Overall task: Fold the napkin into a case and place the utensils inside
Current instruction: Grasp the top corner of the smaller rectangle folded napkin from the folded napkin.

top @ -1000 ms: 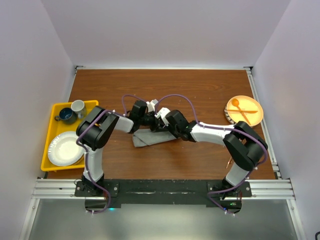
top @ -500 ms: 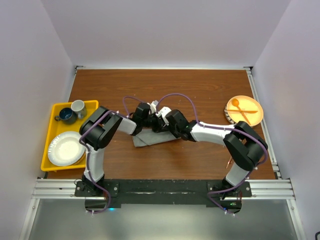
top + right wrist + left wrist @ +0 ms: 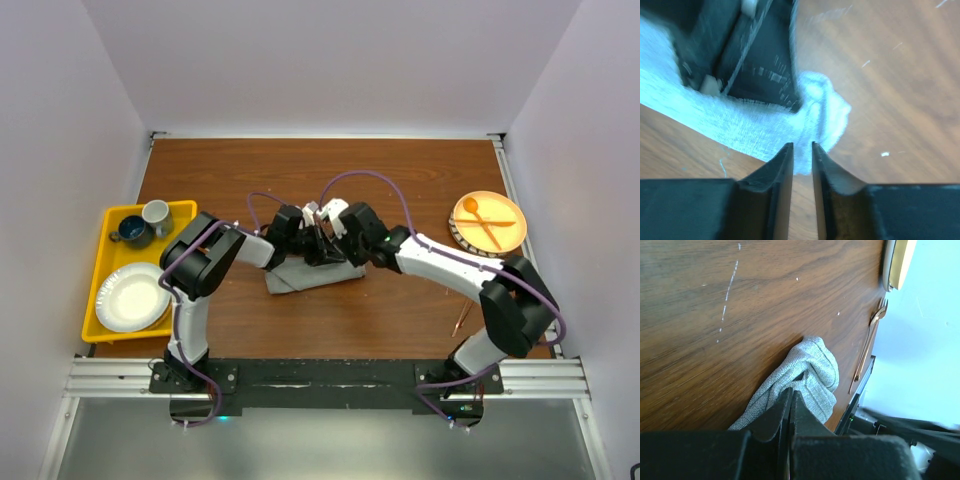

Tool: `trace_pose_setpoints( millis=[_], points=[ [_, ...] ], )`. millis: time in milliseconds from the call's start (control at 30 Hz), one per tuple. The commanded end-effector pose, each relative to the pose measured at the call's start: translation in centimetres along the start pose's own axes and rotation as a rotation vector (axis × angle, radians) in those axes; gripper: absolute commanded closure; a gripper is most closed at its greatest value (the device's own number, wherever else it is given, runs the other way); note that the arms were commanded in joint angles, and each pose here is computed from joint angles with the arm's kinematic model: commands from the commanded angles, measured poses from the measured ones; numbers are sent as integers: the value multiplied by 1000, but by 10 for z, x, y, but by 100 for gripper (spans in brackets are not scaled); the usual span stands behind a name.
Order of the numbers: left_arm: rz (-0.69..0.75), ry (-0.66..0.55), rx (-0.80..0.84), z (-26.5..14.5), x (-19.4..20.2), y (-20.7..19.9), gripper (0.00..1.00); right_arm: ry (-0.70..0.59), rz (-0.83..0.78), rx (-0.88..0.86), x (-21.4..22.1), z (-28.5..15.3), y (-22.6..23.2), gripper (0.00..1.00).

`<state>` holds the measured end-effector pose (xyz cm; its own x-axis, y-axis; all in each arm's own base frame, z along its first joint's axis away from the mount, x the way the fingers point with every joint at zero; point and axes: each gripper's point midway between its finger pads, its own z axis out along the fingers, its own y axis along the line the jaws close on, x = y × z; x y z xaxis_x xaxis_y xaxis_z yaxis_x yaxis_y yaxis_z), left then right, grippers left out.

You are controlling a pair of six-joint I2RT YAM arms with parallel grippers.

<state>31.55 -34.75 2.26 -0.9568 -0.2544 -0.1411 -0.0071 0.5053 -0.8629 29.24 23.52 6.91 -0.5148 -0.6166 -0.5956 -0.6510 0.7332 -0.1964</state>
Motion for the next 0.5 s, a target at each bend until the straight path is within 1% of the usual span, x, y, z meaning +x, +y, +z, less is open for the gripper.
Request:
trace_pose_setpoints(
  millis=[0, 133, 267, 467],
  points=[
    [-3, -2, -183, 1, 9, 52, 100, -77, 58, -11, -44, -29, -25, 71],
    [5, 1, -181, 2, 8, 51, 100, -39, 19, 13, -36, -14, -33, 69],
    [16, 0, -186, 3, 5, 50, 100, -7, 9, -32, -30, -1, -23, 63],
    [16, 3, -186, 3, 6, 51, 100, 10, -3, -29, -25, 12, -22, 62]
  ],
)
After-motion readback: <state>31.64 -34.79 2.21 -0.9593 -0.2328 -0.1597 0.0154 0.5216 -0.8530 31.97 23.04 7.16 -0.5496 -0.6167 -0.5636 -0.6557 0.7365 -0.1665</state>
